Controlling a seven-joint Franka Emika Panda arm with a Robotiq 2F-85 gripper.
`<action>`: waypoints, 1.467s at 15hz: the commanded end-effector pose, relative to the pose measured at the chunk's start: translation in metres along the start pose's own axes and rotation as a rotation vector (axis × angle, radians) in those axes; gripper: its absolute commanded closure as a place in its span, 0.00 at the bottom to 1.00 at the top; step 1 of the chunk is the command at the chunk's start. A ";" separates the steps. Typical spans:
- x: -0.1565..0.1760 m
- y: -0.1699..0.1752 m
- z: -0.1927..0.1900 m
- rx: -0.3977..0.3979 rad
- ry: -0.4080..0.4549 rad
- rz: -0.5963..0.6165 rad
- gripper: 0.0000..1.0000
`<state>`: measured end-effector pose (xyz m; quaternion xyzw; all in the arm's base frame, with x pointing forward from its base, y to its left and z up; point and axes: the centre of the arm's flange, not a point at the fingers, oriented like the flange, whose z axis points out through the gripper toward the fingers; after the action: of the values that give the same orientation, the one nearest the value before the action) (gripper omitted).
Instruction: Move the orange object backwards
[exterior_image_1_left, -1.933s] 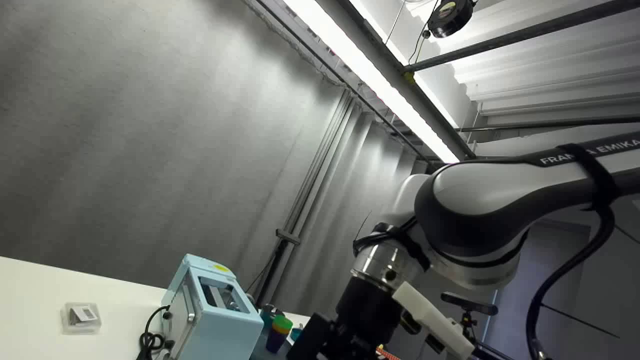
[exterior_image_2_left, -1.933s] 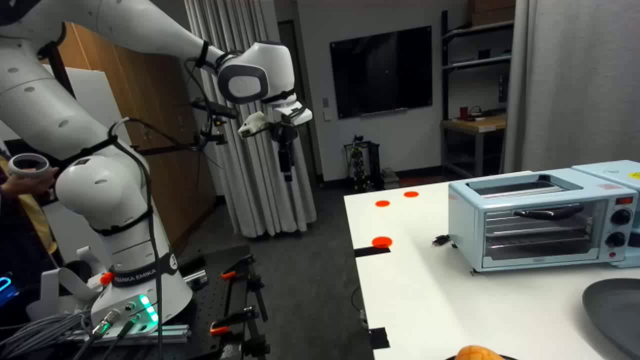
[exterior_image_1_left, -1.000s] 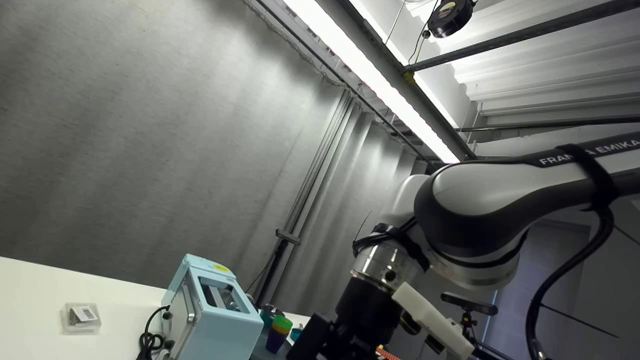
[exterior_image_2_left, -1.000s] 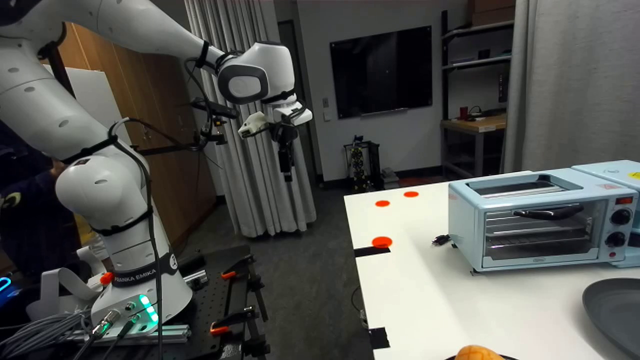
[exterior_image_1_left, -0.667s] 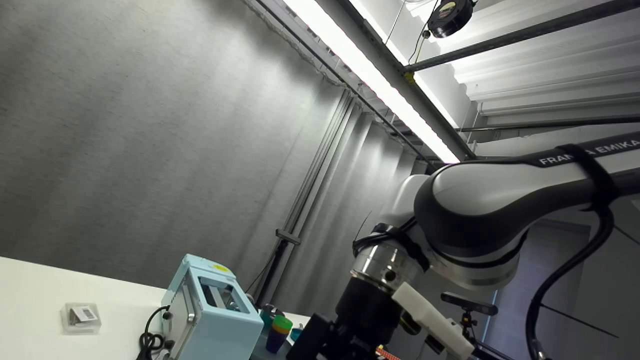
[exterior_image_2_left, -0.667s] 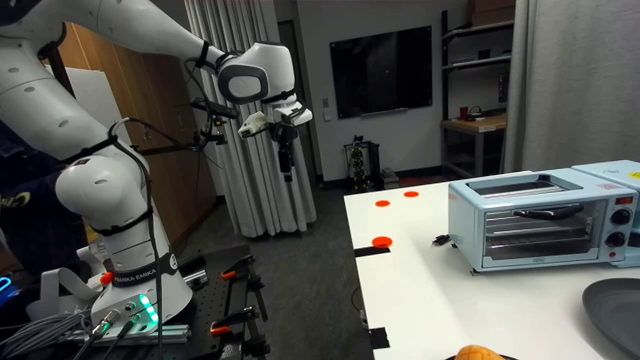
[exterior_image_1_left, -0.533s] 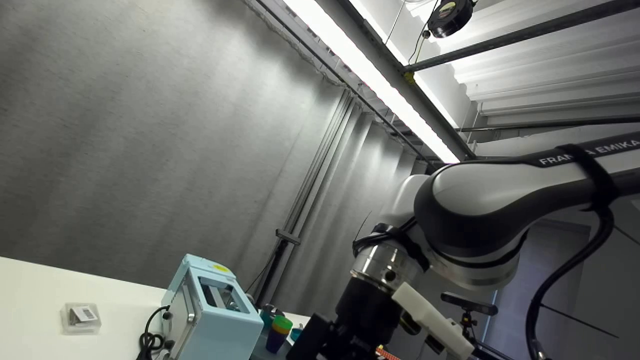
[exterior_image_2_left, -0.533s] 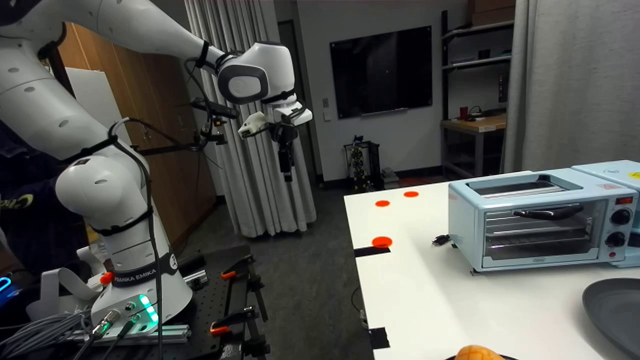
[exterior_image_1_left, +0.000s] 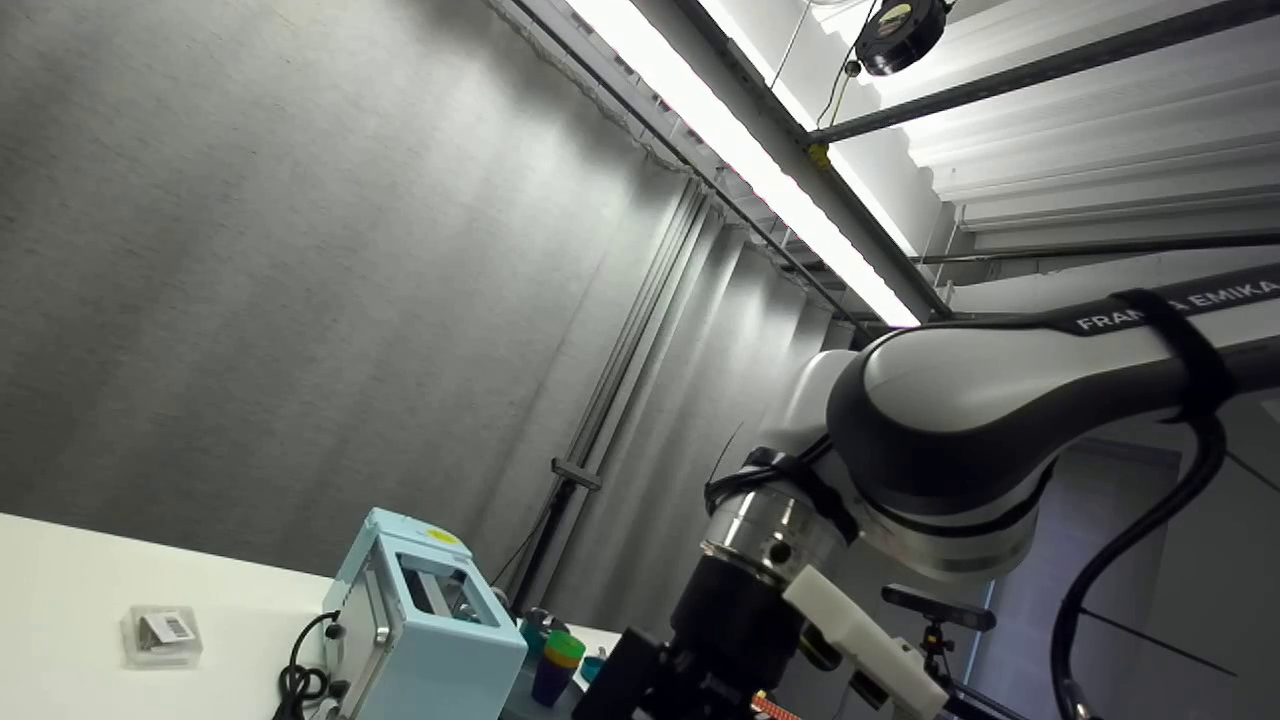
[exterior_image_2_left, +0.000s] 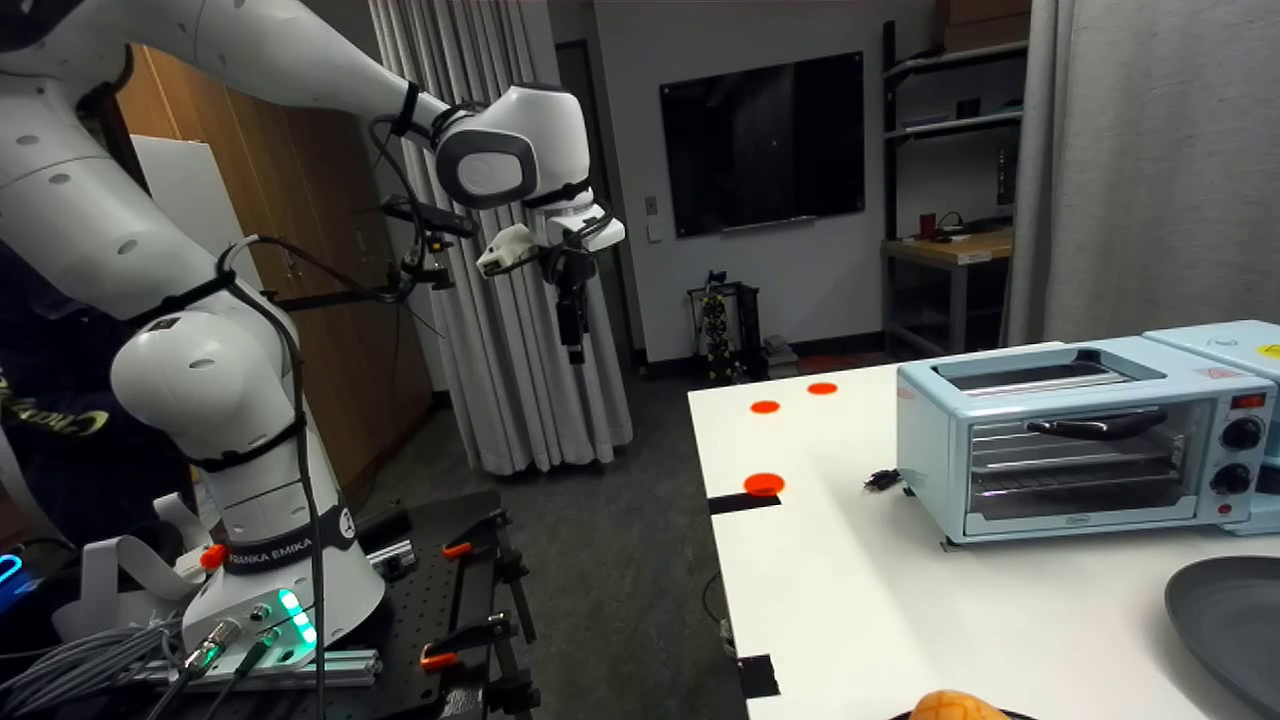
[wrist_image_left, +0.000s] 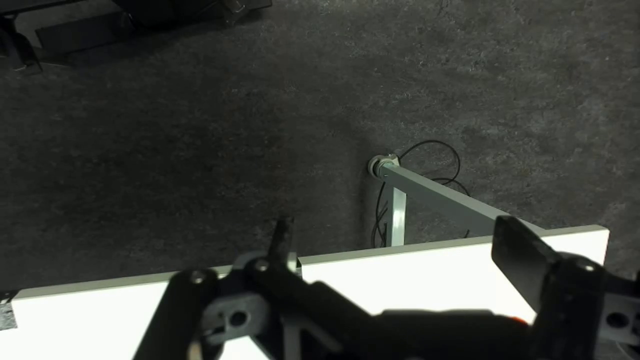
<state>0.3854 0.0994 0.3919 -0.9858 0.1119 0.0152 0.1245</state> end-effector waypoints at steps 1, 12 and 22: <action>0.000 0.000 0.000 -0.003 0.003 0.010 0.00; 0.000 0.001 0.000 -0.010 -0.007 0.017 0.01; 0.000 0.001 0.001 -0.002 -0.004 0.004 0.00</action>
<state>0.3855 0.0982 0.3907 -0.9856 0.1136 0.0175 0.1238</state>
